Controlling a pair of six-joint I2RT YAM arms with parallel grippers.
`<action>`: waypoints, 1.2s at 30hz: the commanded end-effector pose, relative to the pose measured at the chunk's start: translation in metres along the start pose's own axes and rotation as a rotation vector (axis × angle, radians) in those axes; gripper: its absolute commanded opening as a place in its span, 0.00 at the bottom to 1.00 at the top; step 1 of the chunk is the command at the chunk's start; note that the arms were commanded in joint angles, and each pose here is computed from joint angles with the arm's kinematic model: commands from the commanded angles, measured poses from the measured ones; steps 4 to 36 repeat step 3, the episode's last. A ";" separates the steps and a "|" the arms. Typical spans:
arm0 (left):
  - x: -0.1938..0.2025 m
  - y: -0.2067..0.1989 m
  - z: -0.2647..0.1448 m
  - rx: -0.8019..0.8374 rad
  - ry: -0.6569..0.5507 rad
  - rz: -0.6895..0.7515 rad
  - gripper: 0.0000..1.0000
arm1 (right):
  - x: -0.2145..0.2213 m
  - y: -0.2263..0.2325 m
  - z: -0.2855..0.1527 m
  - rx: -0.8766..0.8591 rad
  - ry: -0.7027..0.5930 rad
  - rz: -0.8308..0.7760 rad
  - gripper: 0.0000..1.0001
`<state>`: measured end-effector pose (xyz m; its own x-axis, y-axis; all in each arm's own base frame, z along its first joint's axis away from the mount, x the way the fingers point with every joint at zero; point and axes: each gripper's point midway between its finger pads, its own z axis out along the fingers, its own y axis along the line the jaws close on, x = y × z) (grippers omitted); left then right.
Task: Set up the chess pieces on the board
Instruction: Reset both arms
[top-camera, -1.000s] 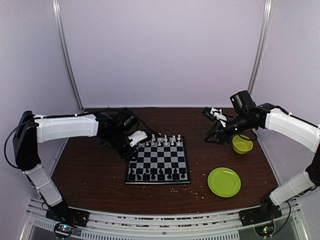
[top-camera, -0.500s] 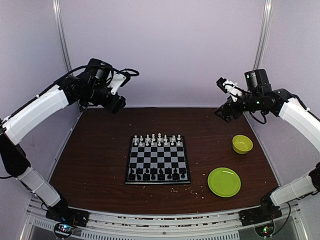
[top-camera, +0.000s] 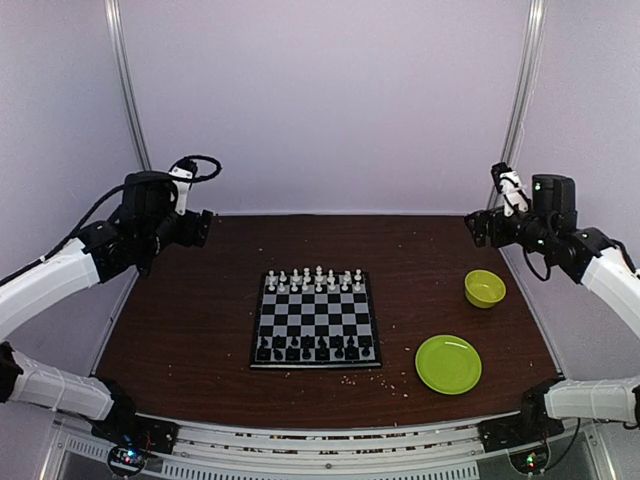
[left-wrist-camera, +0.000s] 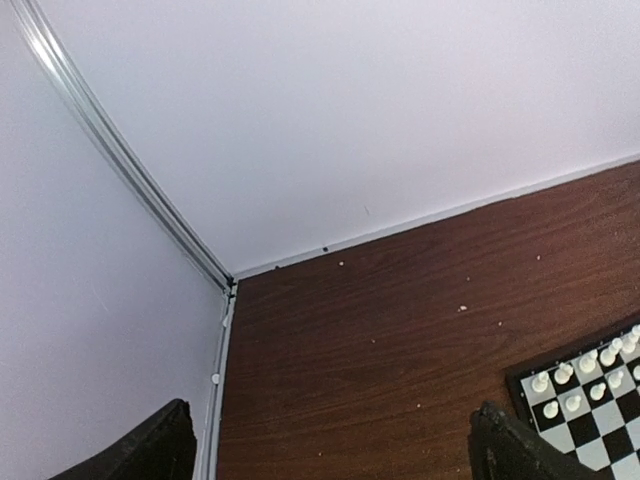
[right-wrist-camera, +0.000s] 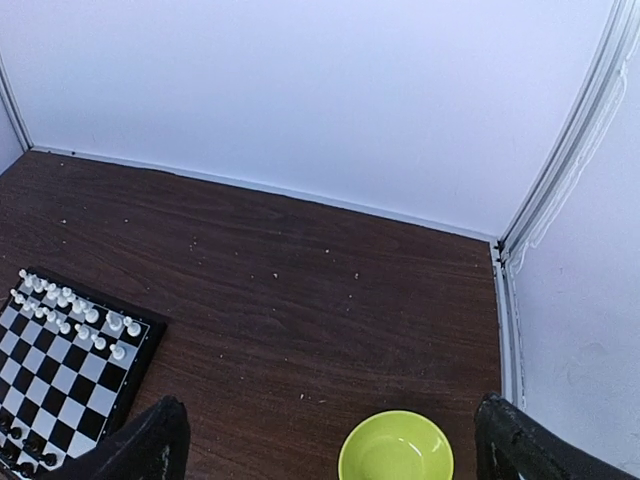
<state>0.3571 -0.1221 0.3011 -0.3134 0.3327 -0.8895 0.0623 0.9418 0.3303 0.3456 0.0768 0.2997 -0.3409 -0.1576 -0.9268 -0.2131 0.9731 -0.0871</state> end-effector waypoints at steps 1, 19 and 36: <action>-0.036 0.018 0.001 -0.061 -0.085 -0.161 0.98 | -0.019 -0.011 -0.006 0.001 -0.082 0.066 0.99; -0.033 0.016 0.006 -0.057 -0.051 -0.166 0.98 | -0.021 -0.010 -0.008 -0.028 -0.088 0.091 0.99; -0.033 0.016 0.006 -0.057 -0.051 -0.166 0.98 | -0.021 -0.010 -0.008 -0.028 -0.088 0.091 0.99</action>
